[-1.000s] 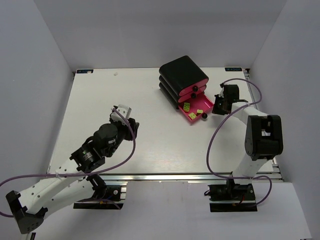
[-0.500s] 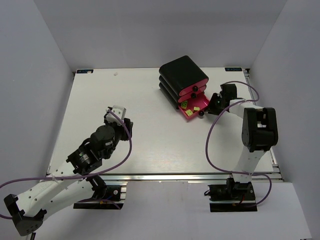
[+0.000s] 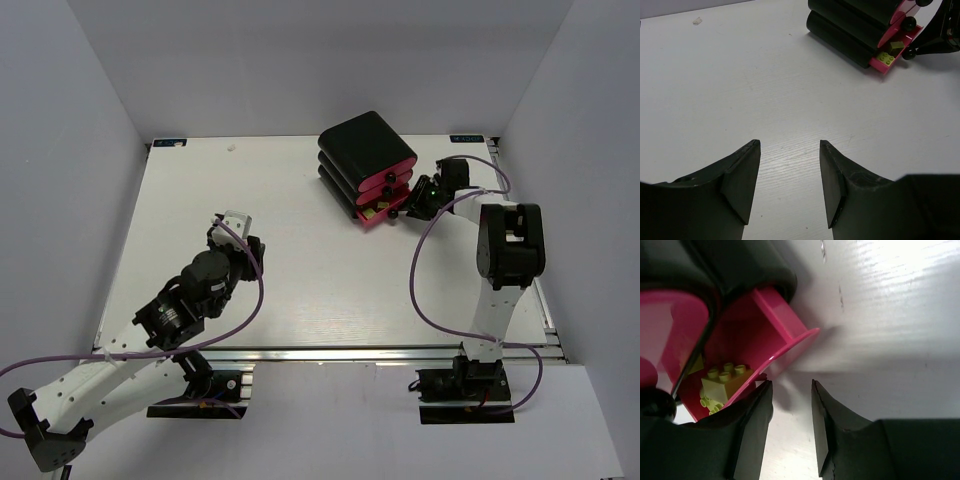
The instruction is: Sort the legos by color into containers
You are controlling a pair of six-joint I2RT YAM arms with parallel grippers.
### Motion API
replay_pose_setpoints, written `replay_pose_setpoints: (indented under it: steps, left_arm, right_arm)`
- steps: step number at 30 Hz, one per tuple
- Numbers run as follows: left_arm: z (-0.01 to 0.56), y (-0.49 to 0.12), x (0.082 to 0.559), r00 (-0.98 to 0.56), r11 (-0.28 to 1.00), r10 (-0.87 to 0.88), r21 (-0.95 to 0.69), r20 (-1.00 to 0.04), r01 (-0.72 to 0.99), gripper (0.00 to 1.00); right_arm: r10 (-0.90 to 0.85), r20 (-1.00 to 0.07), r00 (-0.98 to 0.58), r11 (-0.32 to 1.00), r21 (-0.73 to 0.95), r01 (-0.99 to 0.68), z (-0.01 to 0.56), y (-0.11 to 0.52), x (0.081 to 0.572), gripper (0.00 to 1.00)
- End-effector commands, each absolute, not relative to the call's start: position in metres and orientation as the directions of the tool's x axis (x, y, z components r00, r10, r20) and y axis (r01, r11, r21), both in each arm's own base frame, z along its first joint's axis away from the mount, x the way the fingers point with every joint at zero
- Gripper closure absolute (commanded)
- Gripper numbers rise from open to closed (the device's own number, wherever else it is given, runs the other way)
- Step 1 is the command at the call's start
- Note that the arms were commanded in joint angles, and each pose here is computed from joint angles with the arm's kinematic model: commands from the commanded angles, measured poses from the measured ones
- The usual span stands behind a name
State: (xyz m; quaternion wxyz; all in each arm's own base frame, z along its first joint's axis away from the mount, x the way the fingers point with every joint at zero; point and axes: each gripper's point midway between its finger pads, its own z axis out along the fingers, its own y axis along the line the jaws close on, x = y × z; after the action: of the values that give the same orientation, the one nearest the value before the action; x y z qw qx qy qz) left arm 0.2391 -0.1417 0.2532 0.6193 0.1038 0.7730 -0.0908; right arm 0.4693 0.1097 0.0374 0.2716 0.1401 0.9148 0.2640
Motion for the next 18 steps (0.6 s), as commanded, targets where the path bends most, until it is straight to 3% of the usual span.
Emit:
replay_pose_setpoints:
  steps: [1,7,8,18]
  left_arm:
    - [0.253,-0.135,0.239,-0.206,0.967,0.052,-0.002,-0.977,0.254,0.39]
    - [0.25,-0.135,0.24,-0.211,0.968,0.06,0.006,-0.976,0.25,0.39]
    - [0.25,-0.134,0.24,-0.213,0.969,0.064,0.009,-0.975,0.246,0.39]
    - [0.248,-0.132,0.241,-0.214,0.972,0.066,0.015,-0.975,0.233,0.39]
  right_arm:
    - [0.436,-0.455,-0.777,0.786,0.612,0.083,0.057,0.119,0.497,0.57]
    - [0.462,-0.431,-0.775,0.751,0.655,0.084,0.056,0.128,0.51,0.54]
    - [0.469,-0.422,-0.776,0.743,0.663,0.09,0.055,0.128,0.511,0.48]
    - [0.488,-0.407,-0.772,0.706,0.704,0.075,0.052,0.137,0.52,0.44]
